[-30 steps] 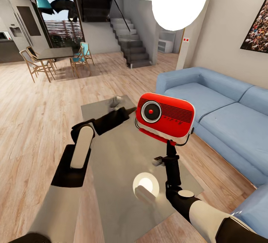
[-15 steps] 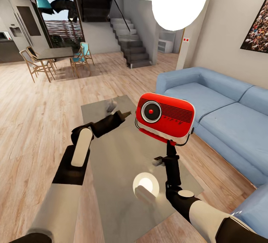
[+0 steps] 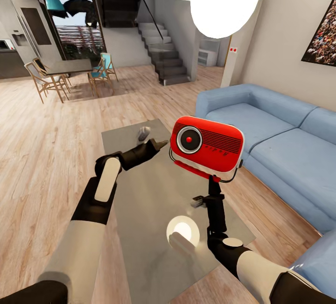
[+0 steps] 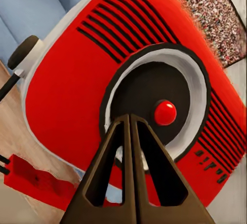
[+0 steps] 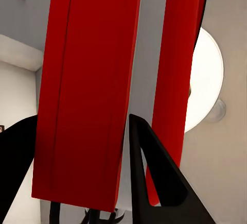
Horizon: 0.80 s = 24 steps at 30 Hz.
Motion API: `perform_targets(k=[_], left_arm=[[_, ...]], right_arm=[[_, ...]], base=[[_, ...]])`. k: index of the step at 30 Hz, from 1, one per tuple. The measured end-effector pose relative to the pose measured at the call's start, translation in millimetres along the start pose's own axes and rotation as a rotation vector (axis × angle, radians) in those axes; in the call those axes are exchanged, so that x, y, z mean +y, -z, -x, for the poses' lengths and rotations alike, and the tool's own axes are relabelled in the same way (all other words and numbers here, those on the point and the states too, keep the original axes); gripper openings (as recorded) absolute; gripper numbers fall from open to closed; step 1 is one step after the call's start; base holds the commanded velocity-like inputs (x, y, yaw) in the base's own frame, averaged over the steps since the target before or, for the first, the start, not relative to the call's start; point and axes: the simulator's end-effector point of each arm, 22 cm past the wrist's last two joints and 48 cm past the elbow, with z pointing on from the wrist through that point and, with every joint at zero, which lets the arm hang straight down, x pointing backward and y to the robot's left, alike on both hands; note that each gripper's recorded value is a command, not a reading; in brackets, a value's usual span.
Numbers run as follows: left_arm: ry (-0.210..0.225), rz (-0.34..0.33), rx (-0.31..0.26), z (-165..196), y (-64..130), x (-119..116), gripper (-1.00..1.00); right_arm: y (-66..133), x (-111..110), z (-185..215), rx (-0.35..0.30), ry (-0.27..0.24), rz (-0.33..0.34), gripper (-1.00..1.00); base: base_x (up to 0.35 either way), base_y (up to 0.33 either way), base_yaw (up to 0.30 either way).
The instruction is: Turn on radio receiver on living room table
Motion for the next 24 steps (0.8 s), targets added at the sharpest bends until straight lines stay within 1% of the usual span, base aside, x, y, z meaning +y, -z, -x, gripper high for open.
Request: perform_targets(k=[3, 7, 9, 13, 18, 21, 24], left_arm=[[-0.001, -0.035, 0.006, 0.9, -1.7, -8.5, -1.00], [0.007, -0.132, 0.031, -4.0, -6.6, -28.4, -1.00], [0.016, -0.168, 0.044, -7.9, -8.6, -34.0, -1.00], [0.025, -0.191, 0.065, -13.7, -12.4, -37.0, -1.00], [0.005, -0.237, 0.119, -32.6, -19.0, -53.0, -1.00], [0.002, -0.245, 0.132, -37.8, -20.4, -55.4, -1.00], [0.008, -0.243, 0.140, -41.6, -21.7, -53.2, -1.00]], right_arm=[[0.0, 0.1, -0.1, 0.000, 0.001, 0.000, -1.00], [0.0, 0.0, 0.1, 0.000, 0.033, 0.000, -1.00], [0.0, -0.1, 0.1, 0.000, 0.042, 0.000, -1.00], [0.0, -0.3, 0.3, -0.001, 0.048, -0.001, -1.00], [0.1, -0.3, 0.4, -0.002, 0.067, -0.001, -1.00], [0.1, -0.3, 0.3, -0.001, 0.074, -0.001, -1.00], [0.1, -0.7, 0.8, -0.002, 0.075, -0.001, -1.00]], base=[[0.000, 0.000, 0.000], [0.000, 0.000, 0.000], [0.000, 0.000, 0.000], [0.000, 0.000, 0.000], [0.000, 0.000, 0.000], [0.000, 0.000, 0.000], [0.000, 0.000, 0.000]])
